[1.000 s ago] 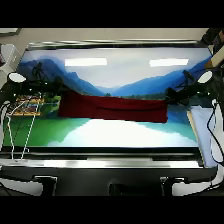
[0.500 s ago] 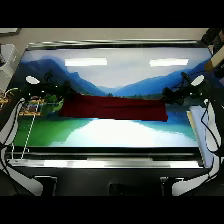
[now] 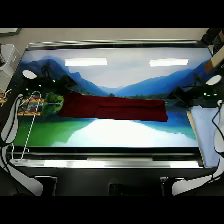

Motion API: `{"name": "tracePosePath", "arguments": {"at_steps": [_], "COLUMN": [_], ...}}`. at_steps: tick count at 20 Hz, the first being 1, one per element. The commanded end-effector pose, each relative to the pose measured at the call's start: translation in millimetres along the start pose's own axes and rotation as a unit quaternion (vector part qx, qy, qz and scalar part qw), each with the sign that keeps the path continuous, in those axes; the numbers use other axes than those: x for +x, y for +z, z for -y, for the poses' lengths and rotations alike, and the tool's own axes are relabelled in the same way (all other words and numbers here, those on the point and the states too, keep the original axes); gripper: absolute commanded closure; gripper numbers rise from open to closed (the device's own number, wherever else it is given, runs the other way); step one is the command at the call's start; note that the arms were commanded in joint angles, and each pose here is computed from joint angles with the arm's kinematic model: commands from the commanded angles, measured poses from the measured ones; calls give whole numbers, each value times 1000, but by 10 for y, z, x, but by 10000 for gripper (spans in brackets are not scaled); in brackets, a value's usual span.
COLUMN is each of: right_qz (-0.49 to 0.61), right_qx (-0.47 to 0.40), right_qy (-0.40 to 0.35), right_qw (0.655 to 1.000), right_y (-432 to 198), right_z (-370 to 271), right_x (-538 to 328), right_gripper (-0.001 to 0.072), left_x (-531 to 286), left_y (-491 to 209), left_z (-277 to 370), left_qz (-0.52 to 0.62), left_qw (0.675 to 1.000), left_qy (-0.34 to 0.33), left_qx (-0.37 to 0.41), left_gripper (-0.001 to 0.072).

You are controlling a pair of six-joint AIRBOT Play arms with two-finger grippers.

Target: Fold the clothes and pants, and hang the long-sleeved shirts on hangers.

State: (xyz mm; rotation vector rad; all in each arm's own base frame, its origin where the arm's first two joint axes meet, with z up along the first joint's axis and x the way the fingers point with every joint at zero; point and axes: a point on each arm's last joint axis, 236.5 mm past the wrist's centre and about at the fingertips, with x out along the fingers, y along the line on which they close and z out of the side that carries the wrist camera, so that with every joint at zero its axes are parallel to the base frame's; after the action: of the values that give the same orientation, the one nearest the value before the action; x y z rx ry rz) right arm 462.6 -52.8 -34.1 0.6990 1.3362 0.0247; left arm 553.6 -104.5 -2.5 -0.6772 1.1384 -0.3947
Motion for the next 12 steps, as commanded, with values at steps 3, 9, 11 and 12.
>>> {"name": "tracePosePath", "arguments": {"at_steps": [3,9,11,12], "right_qz": [-65,-88,-100,-102], "right_qx": [44,67,74,73], "right_qy": [76,149,175,177], "right_qw": [994,983,977,976], "right_y": [-156,-120,-146,-153], "right_z": [175,91,34,38], "right_x": [41,495,568,587], "right_gripper": [34,26,26,26], "left_x": [-774,-1291,-1309,-1298], "left_y": [172,99,58,41], "left_z": [139,387,455,467], "left_qz": [15,36,34,32], "left_qw": [990,969,969,969], "left_qy": [106,186,185,184], "left_qx": [93,158,162,161], "left_gripper": [-3,-4,-4,-4]}}
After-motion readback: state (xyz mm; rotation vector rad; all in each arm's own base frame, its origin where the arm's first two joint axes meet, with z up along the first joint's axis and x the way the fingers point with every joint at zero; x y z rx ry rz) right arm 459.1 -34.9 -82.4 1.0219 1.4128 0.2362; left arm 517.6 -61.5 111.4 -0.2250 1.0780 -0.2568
